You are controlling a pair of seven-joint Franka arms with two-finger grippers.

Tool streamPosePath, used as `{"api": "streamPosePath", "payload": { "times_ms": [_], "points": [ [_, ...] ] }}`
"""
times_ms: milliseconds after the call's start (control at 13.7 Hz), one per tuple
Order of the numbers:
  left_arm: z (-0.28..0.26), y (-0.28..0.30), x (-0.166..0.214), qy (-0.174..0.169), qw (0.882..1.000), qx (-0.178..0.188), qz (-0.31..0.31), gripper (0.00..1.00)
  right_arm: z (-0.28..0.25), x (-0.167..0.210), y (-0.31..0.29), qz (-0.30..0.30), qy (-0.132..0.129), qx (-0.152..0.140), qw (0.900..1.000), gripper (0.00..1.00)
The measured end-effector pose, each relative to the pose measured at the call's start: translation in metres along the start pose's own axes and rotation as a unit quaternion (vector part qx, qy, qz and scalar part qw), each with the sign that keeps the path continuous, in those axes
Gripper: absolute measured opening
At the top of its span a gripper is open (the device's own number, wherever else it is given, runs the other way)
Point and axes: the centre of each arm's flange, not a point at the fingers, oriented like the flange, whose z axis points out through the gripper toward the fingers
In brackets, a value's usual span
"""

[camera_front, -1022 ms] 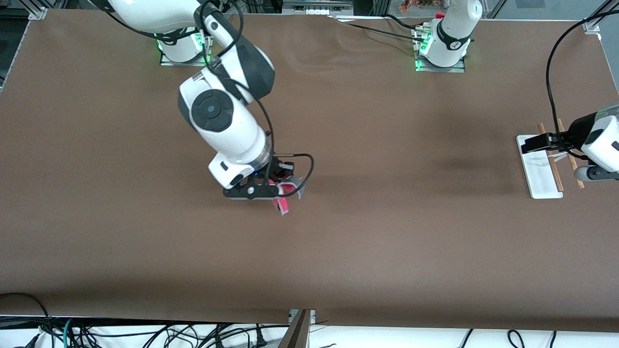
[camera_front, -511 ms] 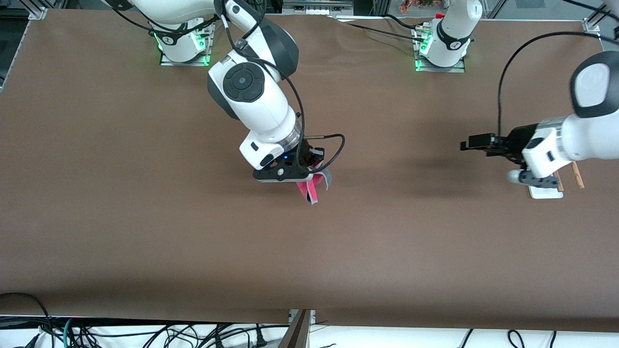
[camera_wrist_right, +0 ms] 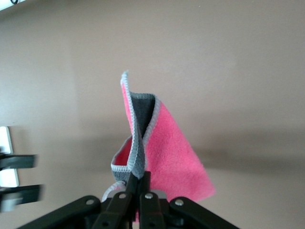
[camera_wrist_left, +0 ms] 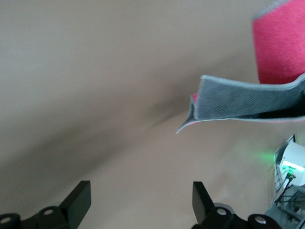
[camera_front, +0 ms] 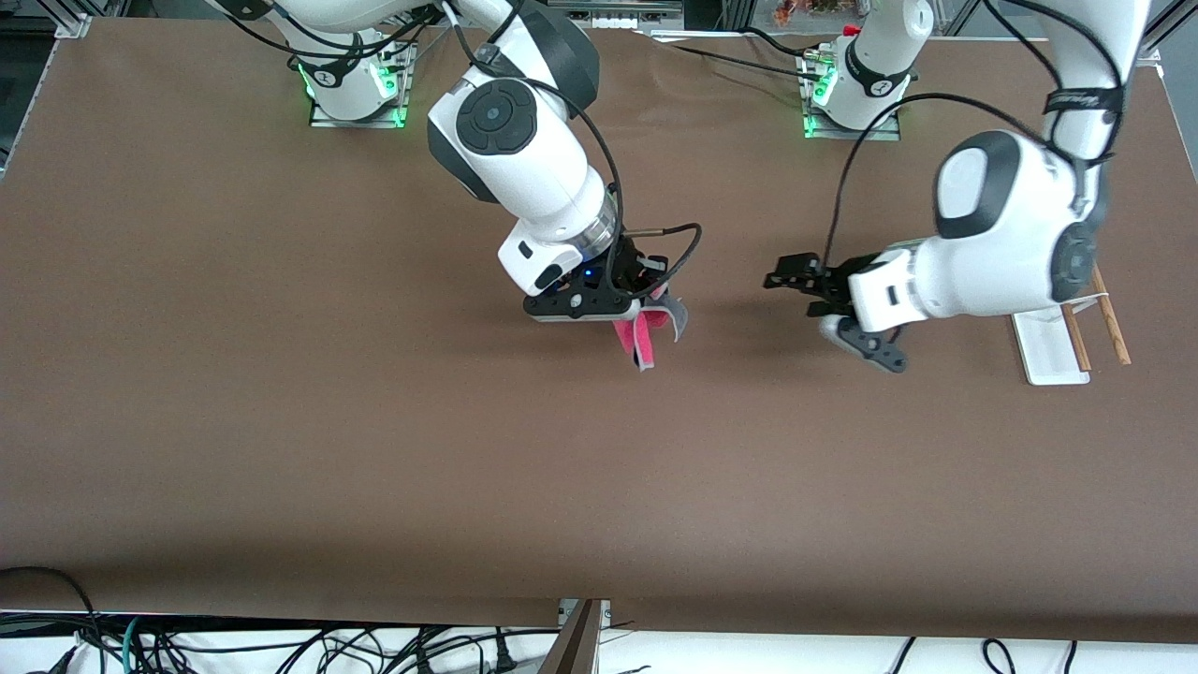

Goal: Pass towel and hang on rack
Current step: 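Carry the towel toward mid-table while the left gripper approaches it, then grasp the hanging towel with the left gripper beside the right gripper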

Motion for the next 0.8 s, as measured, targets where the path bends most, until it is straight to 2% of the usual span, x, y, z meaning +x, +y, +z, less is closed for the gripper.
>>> {"api": "streamPosePath", "payload": {
  "times_ms": [365,803],
  "points": [
    [0.037,0.017,0.014,0.008,0.992,-0.009,0.123,0.96,-0.015,-0.008,-0.014,0.000,0.003,0.021,1.000,0.04],
    [0.057,0.051,0.024,0.035,0.981,0.003,0.189,0.99,-0.015,-0.008,-0.014,-0.001,0.004,0.022,1.000,0.04]
  ]
}}
